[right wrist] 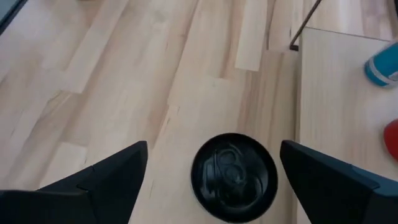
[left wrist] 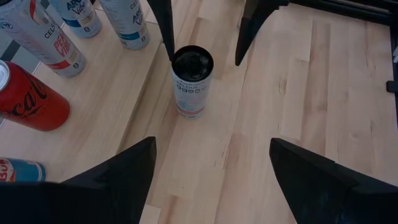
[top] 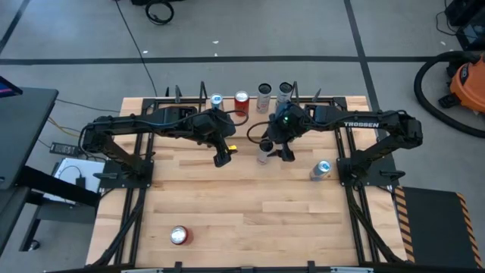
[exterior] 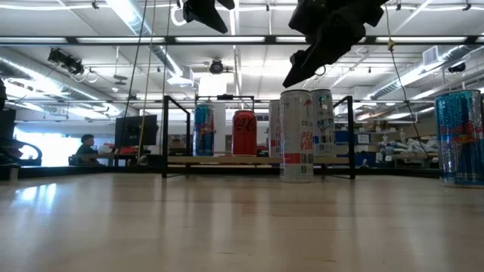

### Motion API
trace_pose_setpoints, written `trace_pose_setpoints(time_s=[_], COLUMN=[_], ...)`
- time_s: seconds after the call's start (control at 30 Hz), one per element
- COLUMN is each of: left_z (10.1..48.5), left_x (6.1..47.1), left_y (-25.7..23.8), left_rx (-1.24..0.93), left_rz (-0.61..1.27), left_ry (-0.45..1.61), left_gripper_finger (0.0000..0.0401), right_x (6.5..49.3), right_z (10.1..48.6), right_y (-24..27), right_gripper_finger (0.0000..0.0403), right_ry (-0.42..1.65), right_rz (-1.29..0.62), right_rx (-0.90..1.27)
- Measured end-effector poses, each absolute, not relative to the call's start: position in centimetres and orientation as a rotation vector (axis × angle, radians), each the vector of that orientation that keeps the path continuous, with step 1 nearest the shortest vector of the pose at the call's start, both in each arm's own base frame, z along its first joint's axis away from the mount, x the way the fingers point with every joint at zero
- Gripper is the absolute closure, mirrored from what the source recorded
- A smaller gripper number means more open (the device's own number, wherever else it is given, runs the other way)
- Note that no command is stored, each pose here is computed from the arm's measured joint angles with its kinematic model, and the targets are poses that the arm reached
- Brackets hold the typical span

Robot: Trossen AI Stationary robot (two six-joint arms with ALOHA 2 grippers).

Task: Place canned beverage on shelf
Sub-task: Put the white-pink soda can on the shelf aligned with the other white-pink soda can

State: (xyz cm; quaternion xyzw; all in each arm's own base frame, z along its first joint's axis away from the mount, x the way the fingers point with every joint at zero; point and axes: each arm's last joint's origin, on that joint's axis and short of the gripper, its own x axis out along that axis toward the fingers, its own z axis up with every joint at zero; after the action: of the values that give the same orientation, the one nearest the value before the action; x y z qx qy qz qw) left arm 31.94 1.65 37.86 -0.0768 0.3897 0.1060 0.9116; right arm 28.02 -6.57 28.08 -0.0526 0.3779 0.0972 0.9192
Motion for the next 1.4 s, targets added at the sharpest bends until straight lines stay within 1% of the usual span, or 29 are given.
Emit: trace_pose_setpoints(time_s=[0.23, 0.67, 0.87, 1.07, 1.2, 1.4], left_z=[37.9, 38.0, 37.9, 38.0, 38.0, 38.0], left_x=[31.9, 32.1, 32.1, 32.1, 32.1, 32.1], left_y=[1.6, 1.7, 1.7, 1.7, 1.7, 1.7], left_rx=[-0.160, -0.161, -0.161, -0.161, -0.159, -0.159], left_rz=[0.219, 0.218, 0.218, 0.219, 0.218, 0.218], left_ry=[0.803, 0.787, 0.787, 0.783, 0.783, 0.783], left_gripper_finger=[0.0085, 0.0085, 0.0085, 0.0085, 0.0085, 0.0085], right_x=[27.7, 28.0, 28.6, 28.8, 28.8, 28.9], right_z=[26.5, 26.5, 25.5, 25.1, 25.1, 25.1], right_y=[-6.7, -6.8, -6.8, -7.0, -6.8, -6.6], right_gripper_finger=[0.0027, 0.0027, 0.0027, 0.0031, 0.0057, 0.0137], right_ry=[0.817, 0.793, 0.819, 0.847, 0.850, 0.867], right_rz=[0.164, 0.135, 0.169, 0.131, 0.122, 0.038], right_rx=[-0.138, -0.190, -0.178, -0.197, -0.175, -0.143])
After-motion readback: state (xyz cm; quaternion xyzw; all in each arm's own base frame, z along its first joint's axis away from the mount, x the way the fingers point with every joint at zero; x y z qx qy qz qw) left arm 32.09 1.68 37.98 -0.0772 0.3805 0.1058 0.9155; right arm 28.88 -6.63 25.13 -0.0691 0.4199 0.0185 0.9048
